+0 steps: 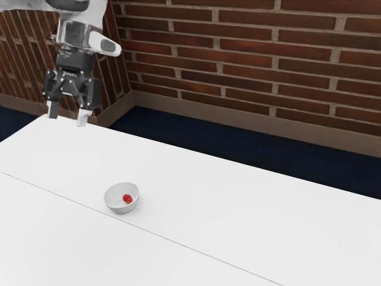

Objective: Take strawberry from the bowl

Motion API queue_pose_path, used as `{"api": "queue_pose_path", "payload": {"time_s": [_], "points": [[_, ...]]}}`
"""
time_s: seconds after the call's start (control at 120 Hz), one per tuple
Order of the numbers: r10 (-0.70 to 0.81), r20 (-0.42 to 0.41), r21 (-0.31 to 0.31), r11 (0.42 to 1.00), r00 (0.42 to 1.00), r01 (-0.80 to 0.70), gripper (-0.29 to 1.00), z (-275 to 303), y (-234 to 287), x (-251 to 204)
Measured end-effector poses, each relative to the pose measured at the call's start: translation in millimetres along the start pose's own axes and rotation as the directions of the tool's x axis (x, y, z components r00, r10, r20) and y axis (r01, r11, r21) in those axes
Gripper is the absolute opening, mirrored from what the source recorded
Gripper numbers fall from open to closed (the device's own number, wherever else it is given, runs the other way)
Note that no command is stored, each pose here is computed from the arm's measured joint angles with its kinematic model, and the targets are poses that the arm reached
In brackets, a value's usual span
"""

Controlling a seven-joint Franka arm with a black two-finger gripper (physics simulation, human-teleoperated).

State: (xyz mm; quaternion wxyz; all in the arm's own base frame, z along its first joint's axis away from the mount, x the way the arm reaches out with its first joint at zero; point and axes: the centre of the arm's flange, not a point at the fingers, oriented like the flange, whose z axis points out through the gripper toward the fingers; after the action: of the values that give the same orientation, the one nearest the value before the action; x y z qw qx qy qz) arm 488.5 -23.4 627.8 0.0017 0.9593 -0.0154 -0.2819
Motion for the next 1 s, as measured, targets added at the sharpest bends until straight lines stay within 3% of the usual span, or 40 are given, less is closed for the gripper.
{"api": "queue_pose_path", "payload": {"time_s": [0.075, 0.133, 0.283, 0.45, 0.667, 1.0], "points": [[0.016, -0.137, 0.012, 1.0, 0.99, -0.015, 0.7, -4, 14, 26], [0.011, -0.197, 0.009, 1.0, 0.98, -0.009, 0.7, -2, 15, 53], [-0.117, -0.217, -0.076, 0.992, 0.969, 0.102, 0.7, 79, -62, 139], [-0.119, -0.328, -0.088, 0.992, 0.937, 0.095, 0.68, 130, -69, 190], [-0.139, -0.403, -0.137, 0.986, 0.905, 0.09, 0.55, 183, -68, 219], [-0.19, -0.418, -0.183, 0.976, 0.888, 0.122, 0.47, 222, -85, 233]]}}
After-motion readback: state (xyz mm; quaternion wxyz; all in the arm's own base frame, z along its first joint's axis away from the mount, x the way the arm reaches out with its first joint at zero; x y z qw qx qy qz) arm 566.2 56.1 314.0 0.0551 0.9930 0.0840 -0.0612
